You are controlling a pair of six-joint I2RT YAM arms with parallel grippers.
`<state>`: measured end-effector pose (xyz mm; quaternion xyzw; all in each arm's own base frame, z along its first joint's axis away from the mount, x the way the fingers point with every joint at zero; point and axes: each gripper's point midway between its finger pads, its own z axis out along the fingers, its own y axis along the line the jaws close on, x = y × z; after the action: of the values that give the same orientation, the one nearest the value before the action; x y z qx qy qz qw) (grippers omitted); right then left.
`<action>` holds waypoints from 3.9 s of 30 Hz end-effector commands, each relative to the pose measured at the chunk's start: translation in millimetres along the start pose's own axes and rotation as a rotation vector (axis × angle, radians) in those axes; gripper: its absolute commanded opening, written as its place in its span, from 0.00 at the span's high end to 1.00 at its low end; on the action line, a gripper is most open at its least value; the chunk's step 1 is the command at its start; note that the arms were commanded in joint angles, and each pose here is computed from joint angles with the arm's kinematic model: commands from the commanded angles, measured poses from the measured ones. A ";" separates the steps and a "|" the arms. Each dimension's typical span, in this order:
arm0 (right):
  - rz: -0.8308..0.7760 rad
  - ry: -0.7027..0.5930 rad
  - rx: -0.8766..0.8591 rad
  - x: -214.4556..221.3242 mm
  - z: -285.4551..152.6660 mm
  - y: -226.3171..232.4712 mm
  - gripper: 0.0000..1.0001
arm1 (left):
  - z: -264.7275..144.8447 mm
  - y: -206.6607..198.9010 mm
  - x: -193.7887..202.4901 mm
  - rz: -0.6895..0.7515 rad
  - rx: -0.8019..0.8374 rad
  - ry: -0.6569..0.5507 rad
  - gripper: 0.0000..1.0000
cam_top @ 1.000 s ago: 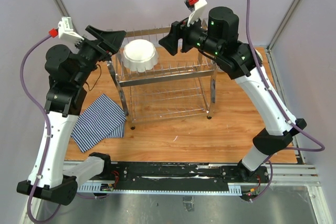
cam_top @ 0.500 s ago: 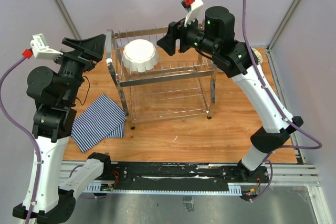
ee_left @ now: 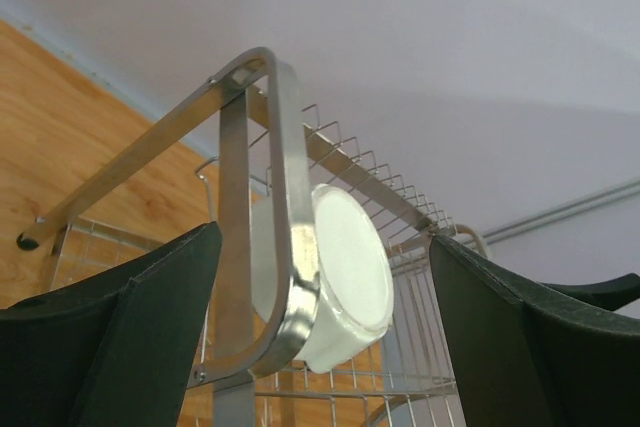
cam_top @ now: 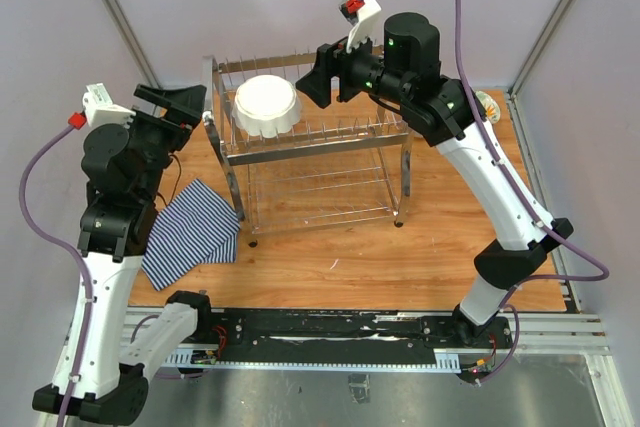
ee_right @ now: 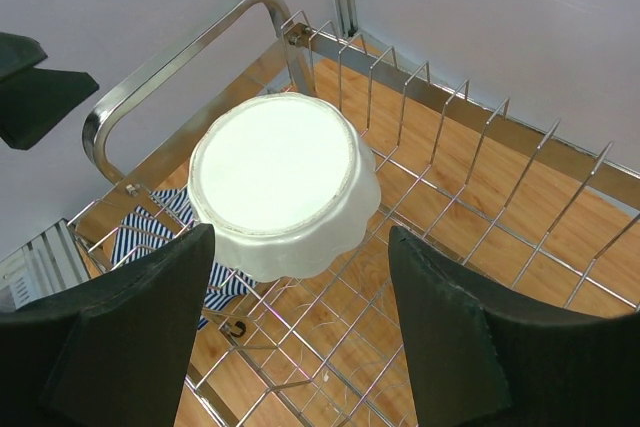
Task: Unload the bowls from the dish rack
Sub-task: Adjust the bowl in the dish rack.
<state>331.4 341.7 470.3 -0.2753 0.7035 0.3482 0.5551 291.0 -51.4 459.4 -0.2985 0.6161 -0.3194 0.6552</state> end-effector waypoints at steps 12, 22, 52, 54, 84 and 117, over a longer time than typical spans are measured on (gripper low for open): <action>-0.019 -0.007 0.034 -4.3 -4.6 -10.8 0.28 | -31.0 20.2 8.8 -0.123 0.023 -0.032 0.10; -0.009 -0.021 0.052 -12.4 -2.4 -19.1 0.28 | -49.3 21.1 26.7 -0.103 0.117 0.013 0.11; 0.024 -0.086 0.067 -34.7 6.9 -32.1 0.28 | -84.3 29.1 74.2 -0.042 0.186 0.233 0.05; 0.022 -0.086 0.056 -35.0 9.0 -30.2 0.28 | -86.0 28.8 72.4 -0.037 0.176 0.234 0.04; -0.312 0.055 -0.017 13.9 41.5 38.5 0.20 | -8.3 21.1 12.3 0.062 -0.059 0.056 0.01; -0.323 0.075 0.009 22.9 53.3 31.6 0.07 | 47.3 -25.3 25.4 0.137 0.111 0.162 0.01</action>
<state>340.4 402.4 431.9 -0.3917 0.6865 0.2350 0.5657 345.0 -80.1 438.3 -0.2254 0.6962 -0.3019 0.6110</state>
